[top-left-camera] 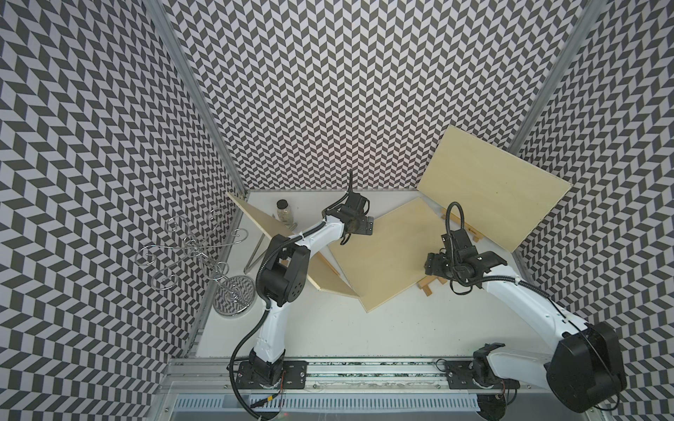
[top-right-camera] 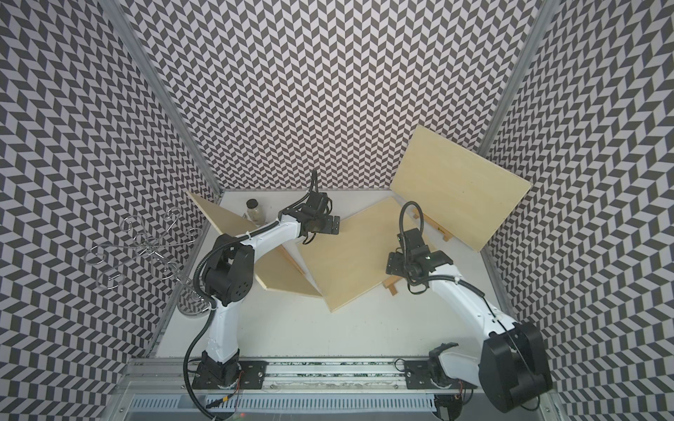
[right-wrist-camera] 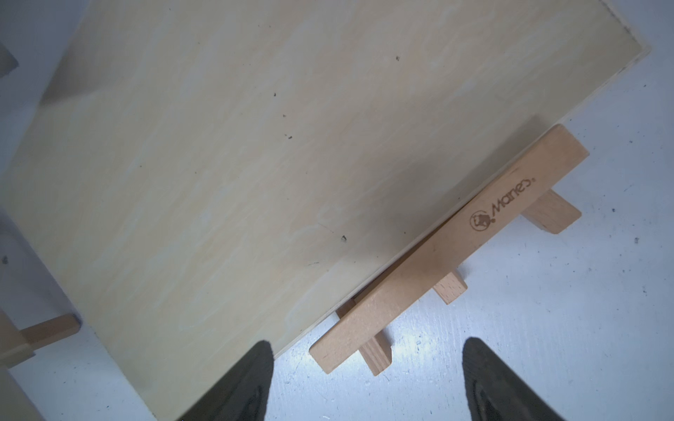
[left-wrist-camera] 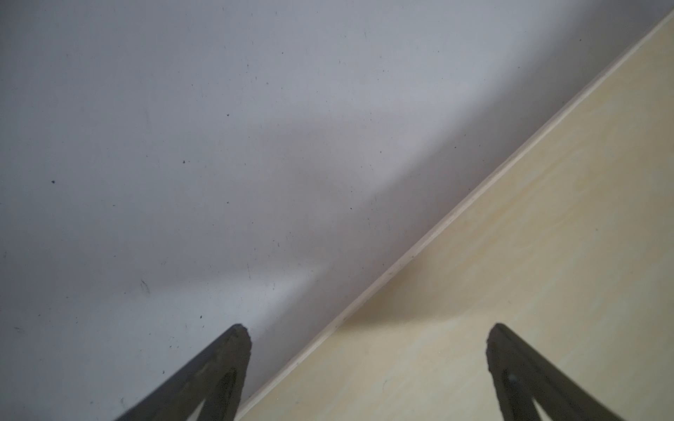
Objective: Assemble the easel
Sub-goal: Move the drawing board to the center of the board, then adjust the easel at the center of the board.
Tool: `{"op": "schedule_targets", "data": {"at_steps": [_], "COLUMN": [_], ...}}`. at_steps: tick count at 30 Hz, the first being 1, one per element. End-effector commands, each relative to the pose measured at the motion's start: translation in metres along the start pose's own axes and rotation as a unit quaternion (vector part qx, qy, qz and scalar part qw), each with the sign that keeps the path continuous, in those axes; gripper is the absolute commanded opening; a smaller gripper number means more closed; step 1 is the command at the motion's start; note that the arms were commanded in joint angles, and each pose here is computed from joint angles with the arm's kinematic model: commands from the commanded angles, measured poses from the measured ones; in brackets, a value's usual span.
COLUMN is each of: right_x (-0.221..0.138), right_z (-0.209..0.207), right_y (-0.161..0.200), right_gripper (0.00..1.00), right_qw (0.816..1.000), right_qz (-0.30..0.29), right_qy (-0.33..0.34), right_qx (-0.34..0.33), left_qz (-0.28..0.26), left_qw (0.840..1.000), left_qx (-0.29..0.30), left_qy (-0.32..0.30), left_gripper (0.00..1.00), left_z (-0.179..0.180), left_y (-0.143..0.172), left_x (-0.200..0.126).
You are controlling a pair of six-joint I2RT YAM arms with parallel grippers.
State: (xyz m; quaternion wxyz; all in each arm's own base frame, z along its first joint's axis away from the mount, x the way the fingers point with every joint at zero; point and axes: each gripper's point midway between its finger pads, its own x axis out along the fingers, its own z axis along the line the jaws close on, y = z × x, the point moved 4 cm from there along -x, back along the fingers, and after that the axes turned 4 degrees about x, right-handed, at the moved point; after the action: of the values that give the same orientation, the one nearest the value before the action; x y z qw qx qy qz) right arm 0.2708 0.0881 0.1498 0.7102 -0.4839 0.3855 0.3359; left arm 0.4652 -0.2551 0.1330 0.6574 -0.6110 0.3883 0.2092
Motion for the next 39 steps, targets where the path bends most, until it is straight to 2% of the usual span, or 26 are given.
{"op": "schedule_targets", "data": {"at_steps": [1,10,17,27,32,39], "right_x": [0.001,0.003,0.004,0.004,0.006,0.007], "right_z": [0.004,0.008,0.008,0.011,0.011,0.015], "right_y": [0.000,-0.008,-0.008,-0.011,-0.010,-0.011], "right_gripper": [0.82,0.82,0.82,0.82,0.82,0.82], "right_qw": [1.000,1.000,1.000,0.999,0.999,0.999], "right_qz": [0.000,-0.007,-0.011,-0.018,-0.018,-0.017], "right_qy": [-0.013,-0.018,-0.018,-0.026,-0.028,-0.037], "right_qx": [0.010,0.007,0.010,0.011,0.011,0.010], "left_qz": [-0.014,0.027,0.049,0.100,0.120,0.138], "left_qw": [1.000,0.999,0.998,0.994,0.991,0.986], "left_qx": [0.002,0.000,-0.013,0.019,0.031,0.011], "left_qy": [-0.006,-0.025,-0.037,-0.032,-0.049,-0.088], "left_gripper": [0.99,0.99,0.99,0.99,0.99,0.99], "left_z": [0.000,0.004,0.017,0.013,0.024,0.047], "left_y": [-0.006,0.023,0.060,0.113,0.140,0.169], "left_x": [-0.015,-0.031,-0.061,-0.088,-0.103,-0.121]}}
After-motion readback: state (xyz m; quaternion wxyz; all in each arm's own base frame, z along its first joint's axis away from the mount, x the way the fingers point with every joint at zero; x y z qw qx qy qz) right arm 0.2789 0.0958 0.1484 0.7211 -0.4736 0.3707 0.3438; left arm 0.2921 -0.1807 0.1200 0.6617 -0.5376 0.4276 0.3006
